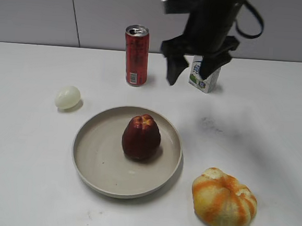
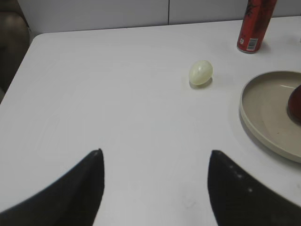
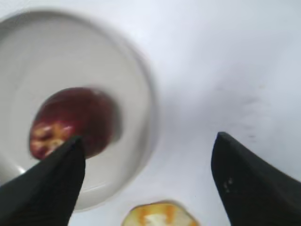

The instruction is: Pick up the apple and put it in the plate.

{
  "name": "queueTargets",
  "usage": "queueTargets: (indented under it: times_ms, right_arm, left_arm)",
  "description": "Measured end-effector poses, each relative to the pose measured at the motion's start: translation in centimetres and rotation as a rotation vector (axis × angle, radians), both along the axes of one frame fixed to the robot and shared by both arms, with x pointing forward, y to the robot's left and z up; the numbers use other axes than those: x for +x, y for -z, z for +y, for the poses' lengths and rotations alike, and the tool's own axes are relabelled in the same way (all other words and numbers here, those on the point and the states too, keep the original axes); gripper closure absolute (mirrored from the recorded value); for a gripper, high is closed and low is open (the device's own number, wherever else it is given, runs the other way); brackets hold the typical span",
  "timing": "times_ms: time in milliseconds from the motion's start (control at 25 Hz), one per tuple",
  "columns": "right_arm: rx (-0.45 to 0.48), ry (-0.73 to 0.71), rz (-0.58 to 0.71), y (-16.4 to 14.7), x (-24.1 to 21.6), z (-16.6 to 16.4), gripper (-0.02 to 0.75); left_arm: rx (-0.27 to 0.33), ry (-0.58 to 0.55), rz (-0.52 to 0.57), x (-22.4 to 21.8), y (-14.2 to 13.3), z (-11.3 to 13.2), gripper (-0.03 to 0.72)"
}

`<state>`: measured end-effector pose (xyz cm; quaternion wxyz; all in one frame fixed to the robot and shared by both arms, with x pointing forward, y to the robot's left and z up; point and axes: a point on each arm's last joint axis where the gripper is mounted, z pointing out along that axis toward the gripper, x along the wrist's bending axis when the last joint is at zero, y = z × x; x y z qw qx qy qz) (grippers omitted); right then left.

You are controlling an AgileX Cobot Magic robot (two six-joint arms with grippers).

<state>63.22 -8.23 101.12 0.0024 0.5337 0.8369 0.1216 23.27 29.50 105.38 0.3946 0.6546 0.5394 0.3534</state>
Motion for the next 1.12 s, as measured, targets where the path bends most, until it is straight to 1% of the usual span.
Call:
queueTargets:
  times_ms: [160, 240, 320, 480, 600, 760, 800, 960, 1120]
  right_arm:
    - [-0.01, 0.177, -0.017, -0.7, 3.3, -7.5, 0.093]
    - [-0.011, 0.261, -0.018, -1.0, 4.0, -11.2, 0.104]
    - [-0.019, 0.344, -0.012, -1.3, 4.0, -15.0, 0.115]
    - [-0.044, 0.462, 0.004, -2.3, 1.9, -20.5, 0.136]
    - [-0.056, 0.494, 0.035, -2.9, -1.1, -21.8, 0.144]
    - [-0.052, 0.496, 0.057, -4.1, -6.5, -21.7, 0.144]
    - [-0.051, 0.497, 0.067, -3.9, -8.0, -21.6, 0.144]
    - [-0.041, 0.506, 0.013, -3.3, -14.0, -21.5, 0.144]
    - [-0.025, 0.505, -0.074, -2.3, -19.8, -21.4, 0.144]
  left_arm:
    - [0.0, 0.0, 0.0, 0.0, 0.0, 0.0, 0.163]
    - [0.0, 0.0, 0.0, 0.0, 0.0, 0.0, 0.163]
    - [0.0, 0.0, 0.0, 0.0, 0.0, 0.0, 0.163]
    - [0.0, 0.0, 0.0, 0.0, 0.0, 0.0, 0.163]
    - [0.0, 0.0, 0.0, 0.0, 0.0, 0.0, 0.163]
    - [0.0, 0.0, 0.0, 0.0, 0.0, 0.0, 0.163]
    - [0.0, 0.0, 0.0, 0.0, 0.0, 0.0, 0.163]
    - [0.0, 0.0, 0.0, 0.0, 0.0, 0.0, 0.163]
    - [0.0, 0.0, 0.0, 0.0, 0.0, 0.0, 0.163]
